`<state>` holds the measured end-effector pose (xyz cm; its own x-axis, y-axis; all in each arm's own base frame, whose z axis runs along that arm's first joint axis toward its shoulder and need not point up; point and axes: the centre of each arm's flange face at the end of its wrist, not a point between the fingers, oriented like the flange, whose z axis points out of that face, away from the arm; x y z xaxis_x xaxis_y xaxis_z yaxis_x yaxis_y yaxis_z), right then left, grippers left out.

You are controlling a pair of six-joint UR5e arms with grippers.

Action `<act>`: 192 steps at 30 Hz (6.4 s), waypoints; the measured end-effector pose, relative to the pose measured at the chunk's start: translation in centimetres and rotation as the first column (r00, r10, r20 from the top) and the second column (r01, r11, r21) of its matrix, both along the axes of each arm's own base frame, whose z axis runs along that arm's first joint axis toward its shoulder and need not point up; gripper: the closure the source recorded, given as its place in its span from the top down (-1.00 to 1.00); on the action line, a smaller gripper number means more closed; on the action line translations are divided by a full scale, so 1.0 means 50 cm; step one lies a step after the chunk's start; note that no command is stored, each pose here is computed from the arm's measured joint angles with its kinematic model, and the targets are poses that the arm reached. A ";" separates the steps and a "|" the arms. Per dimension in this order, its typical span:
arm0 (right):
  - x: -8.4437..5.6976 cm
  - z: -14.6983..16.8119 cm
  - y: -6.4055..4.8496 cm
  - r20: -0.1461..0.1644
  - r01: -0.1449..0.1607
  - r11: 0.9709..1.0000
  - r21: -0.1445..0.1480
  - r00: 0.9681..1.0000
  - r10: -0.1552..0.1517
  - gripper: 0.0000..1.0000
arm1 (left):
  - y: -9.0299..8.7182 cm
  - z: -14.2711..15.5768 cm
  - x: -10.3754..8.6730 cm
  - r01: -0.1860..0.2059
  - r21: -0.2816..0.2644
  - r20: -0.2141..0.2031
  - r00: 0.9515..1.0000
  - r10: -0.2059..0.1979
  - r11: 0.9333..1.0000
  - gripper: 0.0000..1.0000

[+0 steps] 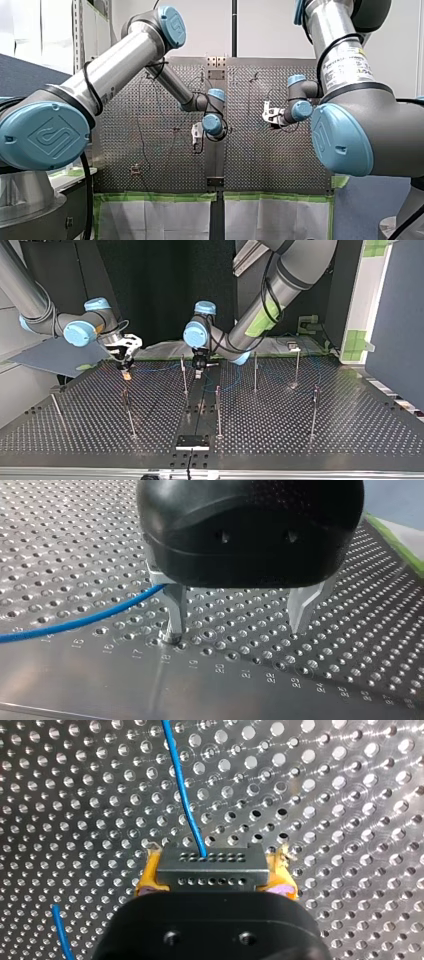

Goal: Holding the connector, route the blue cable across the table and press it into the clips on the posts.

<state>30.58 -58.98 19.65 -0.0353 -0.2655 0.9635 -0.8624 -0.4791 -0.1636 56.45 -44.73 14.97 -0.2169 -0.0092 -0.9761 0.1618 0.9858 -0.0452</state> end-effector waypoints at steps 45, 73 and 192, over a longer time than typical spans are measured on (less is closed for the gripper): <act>-0.034 -0.002 -0.014 -0.005 0.004 1.000 0.007 1.000 -0.004 -1.00 | -0.179 0.105 -0.296 0.057 -0.040 0.063 0.997 -0.054 0.998 1.00; -0.049 -0.003 -0.020 -0.008 0.015 1.000 0.009 1.000 -0.015 -1.00 | -0.306 -0.045 -0.303 -0.014 0.030 0.007 1.000 0.014 0.999 1.00; -0.027 0.033 -0.023 0.010 -0.053 0.999 0.003 0.999 0.053 -1.00 | -0.378 0.030 -0.107 -0.224 -0.150 0.147 0.958 0.246 0.963 -1.00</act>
<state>29.25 -60.14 21.30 -0.0309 -0.2704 0.9623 -0.8340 -0.5236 -0.1739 51.10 -63.62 16.45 -0.0314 -0.1703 -0.9849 -0.0577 0.9840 -0.1683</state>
